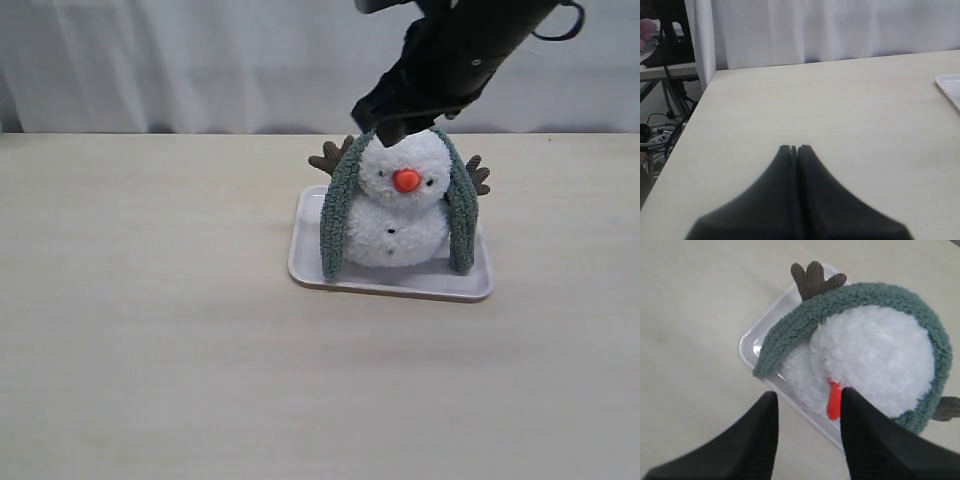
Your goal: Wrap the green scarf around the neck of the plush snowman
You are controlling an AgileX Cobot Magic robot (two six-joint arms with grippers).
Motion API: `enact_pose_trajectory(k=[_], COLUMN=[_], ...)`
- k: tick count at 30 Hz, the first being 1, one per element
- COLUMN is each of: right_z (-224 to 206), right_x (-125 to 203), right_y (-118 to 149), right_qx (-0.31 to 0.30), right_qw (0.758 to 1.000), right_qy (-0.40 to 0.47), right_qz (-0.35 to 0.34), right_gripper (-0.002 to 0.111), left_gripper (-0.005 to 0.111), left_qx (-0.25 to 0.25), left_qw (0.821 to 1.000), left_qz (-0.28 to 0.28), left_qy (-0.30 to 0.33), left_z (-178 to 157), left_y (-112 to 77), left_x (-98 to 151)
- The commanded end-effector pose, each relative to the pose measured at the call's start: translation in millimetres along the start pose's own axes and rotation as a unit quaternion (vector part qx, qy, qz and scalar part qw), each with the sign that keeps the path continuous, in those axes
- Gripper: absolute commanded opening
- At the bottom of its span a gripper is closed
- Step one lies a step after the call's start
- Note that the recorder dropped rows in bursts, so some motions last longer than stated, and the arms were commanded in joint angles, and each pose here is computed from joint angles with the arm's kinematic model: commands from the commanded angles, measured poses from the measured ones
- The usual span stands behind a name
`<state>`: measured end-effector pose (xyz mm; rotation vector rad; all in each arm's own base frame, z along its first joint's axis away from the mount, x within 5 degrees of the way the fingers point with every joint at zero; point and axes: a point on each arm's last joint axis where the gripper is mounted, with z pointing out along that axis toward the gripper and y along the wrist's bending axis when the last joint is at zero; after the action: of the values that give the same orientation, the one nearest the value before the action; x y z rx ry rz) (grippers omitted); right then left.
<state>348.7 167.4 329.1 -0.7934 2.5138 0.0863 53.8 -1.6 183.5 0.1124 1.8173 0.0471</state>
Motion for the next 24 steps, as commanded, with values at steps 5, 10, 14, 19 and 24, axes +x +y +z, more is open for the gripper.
enact_pose_trajectory(k=[5,10,14,19,24], right_z=[21,41,63,84,100], right_x=[-30,-48,-55,-61,-58], right_y=[21,13,6,-3,-14], right_qx=[0.042,0.087,0.105,0.119,0.124], right_qw=[0.999,0.995,0.993,0.990,0.989], right_qy=[0.016,0.021,0.041,0.051,0.066], right_qz=[0.021,0.038,0.039,0.047,0.054], right_gripper=[0.020,0.020,0.020,0.018,0.004], left_gripper=[0.000,0.000,0.000,0.000,0.000], left_qx=[-0.001,-0.001,-0.001,-0.001,-0.001], left_qw=[1.000,1.000,1.000,1.000,1.000], left_qz=[-0.001,-0.001,-0.001,-0.001,-0.001], left_qy=[-0.007,-0.007,-0.007,-0.007,-0.007], left_z=[0,0,0,0,0], left_y=[0.1,0.1,0.1,0.1,0.1], left_x=[0,0,0,0,0])
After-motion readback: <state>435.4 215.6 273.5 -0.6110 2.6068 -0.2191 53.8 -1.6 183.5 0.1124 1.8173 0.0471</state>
